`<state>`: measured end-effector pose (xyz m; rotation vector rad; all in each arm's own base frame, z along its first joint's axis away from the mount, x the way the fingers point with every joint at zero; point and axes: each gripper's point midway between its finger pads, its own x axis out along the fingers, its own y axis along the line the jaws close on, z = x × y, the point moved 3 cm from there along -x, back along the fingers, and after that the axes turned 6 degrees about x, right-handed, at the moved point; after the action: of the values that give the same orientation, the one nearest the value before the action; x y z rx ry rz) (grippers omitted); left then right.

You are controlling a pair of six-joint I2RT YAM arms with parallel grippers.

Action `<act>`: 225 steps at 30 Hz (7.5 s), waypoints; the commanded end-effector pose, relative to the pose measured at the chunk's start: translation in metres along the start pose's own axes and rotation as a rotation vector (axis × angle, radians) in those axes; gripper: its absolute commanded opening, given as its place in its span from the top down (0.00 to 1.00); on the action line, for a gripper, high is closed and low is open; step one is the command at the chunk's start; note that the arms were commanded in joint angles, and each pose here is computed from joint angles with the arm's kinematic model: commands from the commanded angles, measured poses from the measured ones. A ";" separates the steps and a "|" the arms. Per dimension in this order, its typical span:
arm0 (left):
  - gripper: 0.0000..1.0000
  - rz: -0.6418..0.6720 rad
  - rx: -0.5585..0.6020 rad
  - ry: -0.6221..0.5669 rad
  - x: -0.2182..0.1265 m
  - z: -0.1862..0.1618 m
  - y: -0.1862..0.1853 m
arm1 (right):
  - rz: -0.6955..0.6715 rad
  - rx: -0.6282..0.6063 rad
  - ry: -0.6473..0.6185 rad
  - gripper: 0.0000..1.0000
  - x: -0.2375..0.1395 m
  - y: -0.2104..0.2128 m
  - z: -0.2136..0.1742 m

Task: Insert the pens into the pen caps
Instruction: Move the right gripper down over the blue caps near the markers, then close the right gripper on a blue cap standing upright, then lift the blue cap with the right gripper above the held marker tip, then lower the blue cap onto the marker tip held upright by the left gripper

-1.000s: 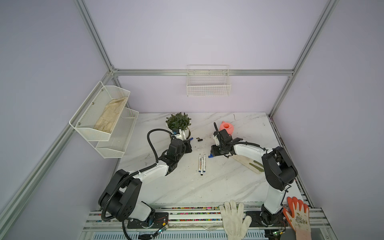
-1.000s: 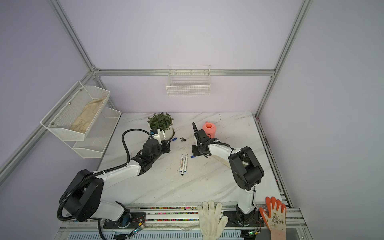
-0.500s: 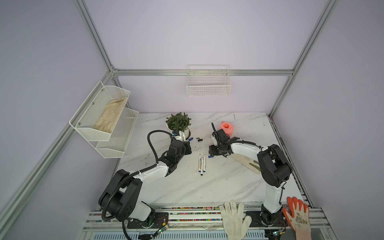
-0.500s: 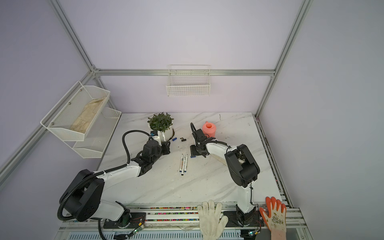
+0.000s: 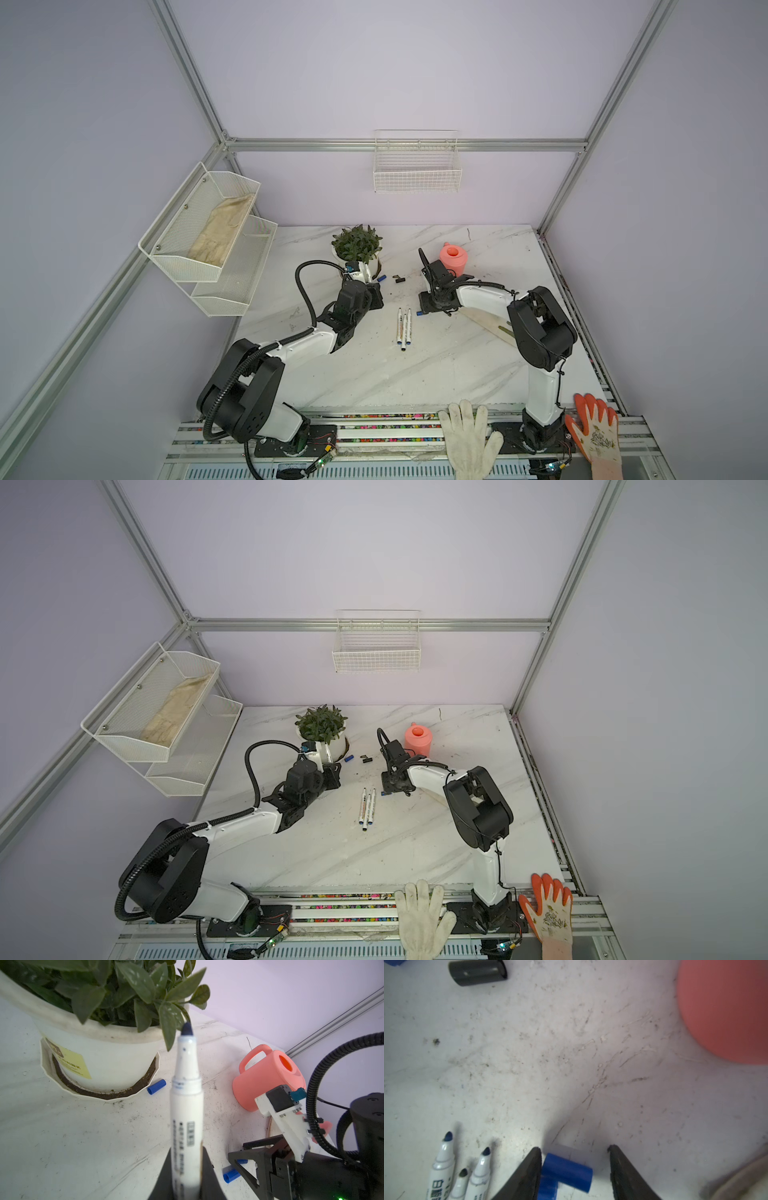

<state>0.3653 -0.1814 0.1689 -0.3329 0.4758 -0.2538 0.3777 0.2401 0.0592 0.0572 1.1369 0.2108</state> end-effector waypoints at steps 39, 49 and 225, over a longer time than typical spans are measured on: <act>1.00 -0.040 -0.007 0.038 0.005 -0.017 -0.011 | 0.008 0.092 -0.001 0.76 0.003 -0.027 0.043; 1.00 -0.041 -0.001 0.040 0.005 -0.017 -0.012 | 0.000 0.097 0.051 0.83 -0.002 -0.037 0.012; 1.00 -0.502 0.183 -0.060 -0.019 0.014 -0.117 | 0.917 -0.153 -0.397 1.00 -0.181 0.104 0.075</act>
<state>0.3224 -0.2692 0.1850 -0.2302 0.4440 -0.7469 0.3659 0.3070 0.2670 0.4807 0.6210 1.0079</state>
